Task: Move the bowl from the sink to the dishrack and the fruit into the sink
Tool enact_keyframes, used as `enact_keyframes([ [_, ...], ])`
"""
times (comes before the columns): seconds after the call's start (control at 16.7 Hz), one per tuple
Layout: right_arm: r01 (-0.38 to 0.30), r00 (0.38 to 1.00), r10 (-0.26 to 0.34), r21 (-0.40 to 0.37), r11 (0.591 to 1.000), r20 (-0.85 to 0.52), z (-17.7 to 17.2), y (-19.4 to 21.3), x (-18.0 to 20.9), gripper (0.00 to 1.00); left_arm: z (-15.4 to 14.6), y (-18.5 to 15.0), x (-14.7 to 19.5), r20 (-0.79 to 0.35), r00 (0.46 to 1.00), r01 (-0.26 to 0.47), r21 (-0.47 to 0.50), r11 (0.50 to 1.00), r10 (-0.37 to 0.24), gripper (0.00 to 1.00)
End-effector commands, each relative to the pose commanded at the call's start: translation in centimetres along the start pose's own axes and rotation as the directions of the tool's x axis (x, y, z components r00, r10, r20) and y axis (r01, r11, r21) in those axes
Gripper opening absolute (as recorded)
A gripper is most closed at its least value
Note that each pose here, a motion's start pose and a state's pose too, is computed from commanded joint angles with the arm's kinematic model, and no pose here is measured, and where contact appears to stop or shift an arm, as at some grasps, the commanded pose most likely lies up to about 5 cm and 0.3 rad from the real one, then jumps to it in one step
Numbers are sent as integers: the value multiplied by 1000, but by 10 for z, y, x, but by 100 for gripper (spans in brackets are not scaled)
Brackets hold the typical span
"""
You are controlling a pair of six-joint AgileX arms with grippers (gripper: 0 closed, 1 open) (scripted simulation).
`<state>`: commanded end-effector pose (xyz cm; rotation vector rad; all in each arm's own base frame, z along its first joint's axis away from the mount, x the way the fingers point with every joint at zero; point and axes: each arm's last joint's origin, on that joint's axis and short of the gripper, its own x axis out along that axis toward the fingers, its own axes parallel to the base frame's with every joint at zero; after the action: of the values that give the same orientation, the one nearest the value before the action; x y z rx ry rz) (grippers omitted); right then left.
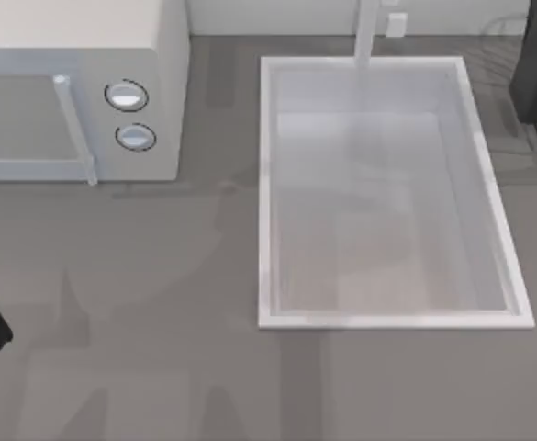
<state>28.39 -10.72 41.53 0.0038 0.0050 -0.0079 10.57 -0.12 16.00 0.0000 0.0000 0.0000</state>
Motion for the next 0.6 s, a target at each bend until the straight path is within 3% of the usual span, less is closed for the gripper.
enact_keyframes([
  [0.24,-8,1000,8,0,1000,-2,-33,-7,33,0,0,0,0,0,1000,0,0,1000,0,100],
  [0.6,-5,1000,5,-11,1000,19,-127,-10,85,0,0,0,0,0,1000,0,0,1000,0,100],
])
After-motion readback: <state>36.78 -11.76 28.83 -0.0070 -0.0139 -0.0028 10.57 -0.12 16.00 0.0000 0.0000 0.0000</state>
